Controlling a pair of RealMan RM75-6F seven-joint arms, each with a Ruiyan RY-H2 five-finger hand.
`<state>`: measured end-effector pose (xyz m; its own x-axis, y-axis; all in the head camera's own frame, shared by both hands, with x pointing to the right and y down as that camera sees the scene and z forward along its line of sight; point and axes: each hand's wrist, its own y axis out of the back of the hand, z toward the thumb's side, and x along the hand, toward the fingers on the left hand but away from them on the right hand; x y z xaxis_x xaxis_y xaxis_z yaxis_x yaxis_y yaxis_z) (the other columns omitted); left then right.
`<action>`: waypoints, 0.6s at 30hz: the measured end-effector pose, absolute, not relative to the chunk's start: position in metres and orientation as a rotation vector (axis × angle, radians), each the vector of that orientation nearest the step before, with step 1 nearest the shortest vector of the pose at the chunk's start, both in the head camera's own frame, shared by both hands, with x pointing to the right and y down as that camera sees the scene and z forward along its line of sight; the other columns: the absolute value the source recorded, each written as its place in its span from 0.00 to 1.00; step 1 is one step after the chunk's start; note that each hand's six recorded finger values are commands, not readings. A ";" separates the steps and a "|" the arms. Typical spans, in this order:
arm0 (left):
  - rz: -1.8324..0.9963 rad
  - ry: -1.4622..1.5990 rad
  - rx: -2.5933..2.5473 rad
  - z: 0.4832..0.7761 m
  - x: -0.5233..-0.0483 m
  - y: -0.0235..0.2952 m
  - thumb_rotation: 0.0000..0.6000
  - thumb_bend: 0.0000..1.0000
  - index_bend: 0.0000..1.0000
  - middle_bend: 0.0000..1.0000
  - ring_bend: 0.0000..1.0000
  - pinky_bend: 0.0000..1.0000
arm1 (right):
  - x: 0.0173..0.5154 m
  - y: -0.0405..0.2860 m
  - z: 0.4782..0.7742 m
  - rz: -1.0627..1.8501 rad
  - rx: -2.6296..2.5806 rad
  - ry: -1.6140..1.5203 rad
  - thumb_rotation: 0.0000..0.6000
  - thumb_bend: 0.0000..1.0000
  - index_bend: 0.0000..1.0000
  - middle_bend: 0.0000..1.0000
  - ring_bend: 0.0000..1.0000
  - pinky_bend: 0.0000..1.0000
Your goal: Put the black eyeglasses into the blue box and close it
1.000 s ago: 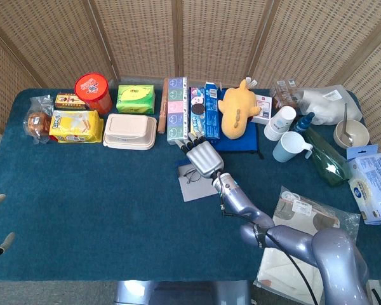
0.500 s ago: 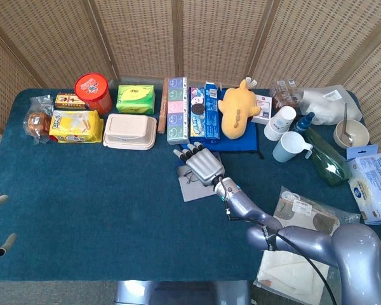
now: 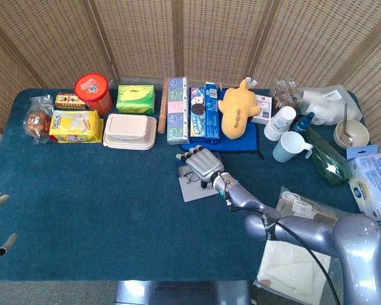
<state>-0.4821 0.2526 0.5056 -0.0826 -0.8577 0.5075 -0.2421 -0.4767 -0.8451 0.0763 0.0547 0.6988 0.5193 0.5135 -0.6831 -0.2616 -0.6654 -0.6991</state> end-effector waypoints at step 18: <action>-1.585 1.187 -1.711 0.510 -0.480 0.250 0.98 0.28 0.11 0.10 0.08 0.00 | 0.093 0.054 0.694 1.370 -1.927 -0.120 0.54 0.15 0.18 0.27 0.20 0.17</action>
